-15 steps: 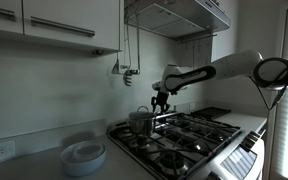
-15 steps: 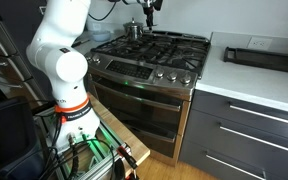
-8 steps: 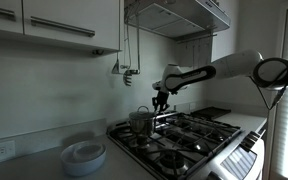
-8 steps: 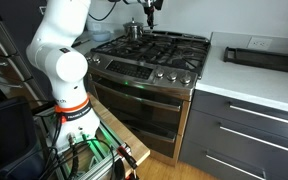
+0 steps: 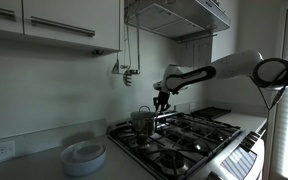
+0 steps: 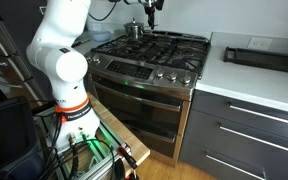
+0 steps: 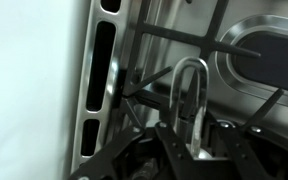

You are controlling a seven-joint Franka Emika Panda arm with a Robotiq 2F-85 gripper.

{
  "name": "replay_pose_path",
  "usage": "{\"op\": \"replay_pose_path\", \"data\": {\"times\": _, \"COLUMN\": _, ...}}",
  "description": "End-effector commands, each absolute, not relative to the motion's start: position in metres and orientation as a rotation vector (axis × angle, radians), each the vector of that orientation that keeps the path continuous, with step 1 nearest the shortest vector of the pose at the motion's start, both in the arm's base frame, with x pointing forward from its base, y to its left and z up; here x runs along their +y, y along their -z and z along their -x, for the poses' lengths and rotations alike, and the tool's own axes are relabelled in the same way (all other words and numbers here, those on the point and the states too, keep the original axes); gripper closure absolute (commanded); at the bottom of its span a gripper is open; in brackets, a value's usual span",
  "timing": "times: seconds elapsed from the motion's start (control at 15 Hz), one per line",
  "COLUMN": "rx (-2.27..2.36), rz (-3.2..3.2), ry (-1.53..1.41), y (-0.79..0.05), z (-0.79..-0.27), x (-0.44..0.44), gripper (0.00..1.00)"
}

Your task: Move the silver pot to the right

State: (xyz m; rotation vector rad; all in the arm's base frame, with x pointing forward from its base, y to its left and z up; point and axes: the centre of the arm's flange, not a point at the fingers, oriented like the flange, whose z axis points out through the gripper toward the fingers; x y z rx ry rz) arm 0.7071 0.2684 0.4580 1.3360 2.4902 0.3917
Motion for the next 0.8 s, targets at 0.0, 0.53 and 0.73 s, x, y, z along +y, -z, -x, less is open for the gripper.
{"op": "replay_pose_path", "data": {"times": 0.0, "rx": 2.463, "rz": -1.328, "ry": -0.331, "y": -0.458, "z": -0.706, "x": 0.247, "gripper": 0.92}}
{"op": "replay_pose_path", "data": {"times": 0.53, "rx": 2.405, "rz": -1.373, "ry": -0.312, "y": -0.46, "z": -0.704, "x": 0.223, "gripper": 0.92}}
{"op": "replay_pose_path", "data": {"times": 0.73, "rx": 2.352, "rz": -1.409, "ry": -0.288, "y": -0.462, "z": -0.702, "x": 0.212, "gripper": 0.92}}
